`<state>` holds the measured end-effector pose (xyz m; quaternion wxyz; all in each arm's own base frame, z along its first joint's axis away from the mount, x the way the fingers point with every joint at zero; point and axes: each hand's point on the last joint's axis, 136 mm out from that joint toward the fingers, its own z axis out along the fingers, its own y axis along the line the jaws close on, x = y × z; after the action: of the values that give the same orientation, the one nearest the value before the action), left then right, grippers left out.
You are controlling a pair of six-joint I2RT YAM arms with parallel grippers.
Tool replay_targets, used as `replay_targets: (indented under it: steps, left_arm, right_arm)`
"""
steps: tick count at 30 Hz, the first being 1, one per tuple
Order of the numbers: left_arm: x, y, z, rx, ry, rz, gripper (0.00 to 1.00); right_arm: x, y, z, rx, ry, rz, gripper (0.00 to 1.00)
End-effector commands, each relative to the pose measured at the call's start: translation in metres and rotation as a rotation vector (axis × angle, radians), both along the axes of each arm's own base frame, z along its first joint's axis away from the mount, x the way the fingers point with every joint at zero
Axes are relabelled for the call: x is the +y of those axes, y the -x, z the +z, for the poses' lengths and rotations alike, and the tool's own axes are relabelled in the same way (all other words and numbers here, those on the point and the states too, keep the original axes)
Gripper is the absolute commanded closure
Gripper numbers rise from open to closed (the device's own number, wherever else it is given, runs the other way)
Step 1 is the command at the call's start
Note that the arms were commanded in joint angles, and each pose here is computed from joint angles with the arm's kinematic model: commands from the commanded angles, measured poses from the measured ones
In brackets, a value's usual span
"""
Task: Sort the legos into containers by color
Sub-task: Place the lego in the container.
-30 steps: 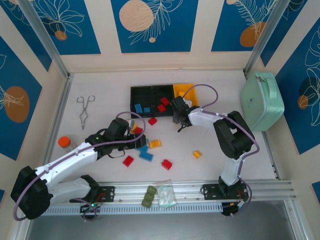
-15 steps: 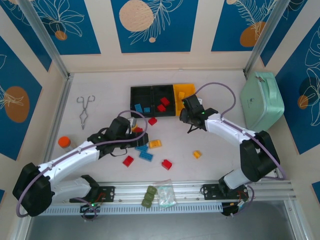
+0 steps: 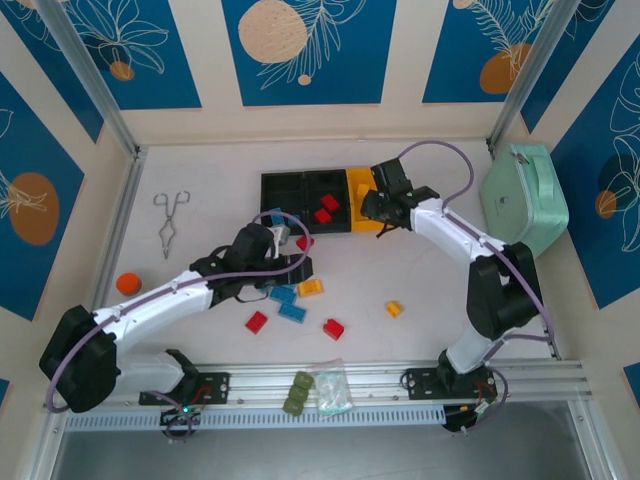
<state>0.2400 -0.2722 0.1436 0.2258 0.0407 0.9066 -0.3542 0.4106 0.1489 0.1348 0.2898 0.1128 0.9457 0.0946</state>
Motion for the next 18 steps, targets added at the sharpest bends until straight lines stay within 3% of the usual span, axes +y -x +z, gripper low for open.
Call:
replay_targets:
  steps: [1, 18]
  left_arm:
    - [-0.011, 0.0, 0.013, -0.021, 0.028, -0.033, 0.32]
    - [-0.005, 0.004, -0.001, 0.001, 0.008, -0.014, 0.32]
  right_arm:
    - [0.006, -0.01, -0.005, 0.032, -0.011, 0.029, 0.64]
    - [-0.014, -0.053, -0.029, 0.09, 0.154, -0.045, 0.61]
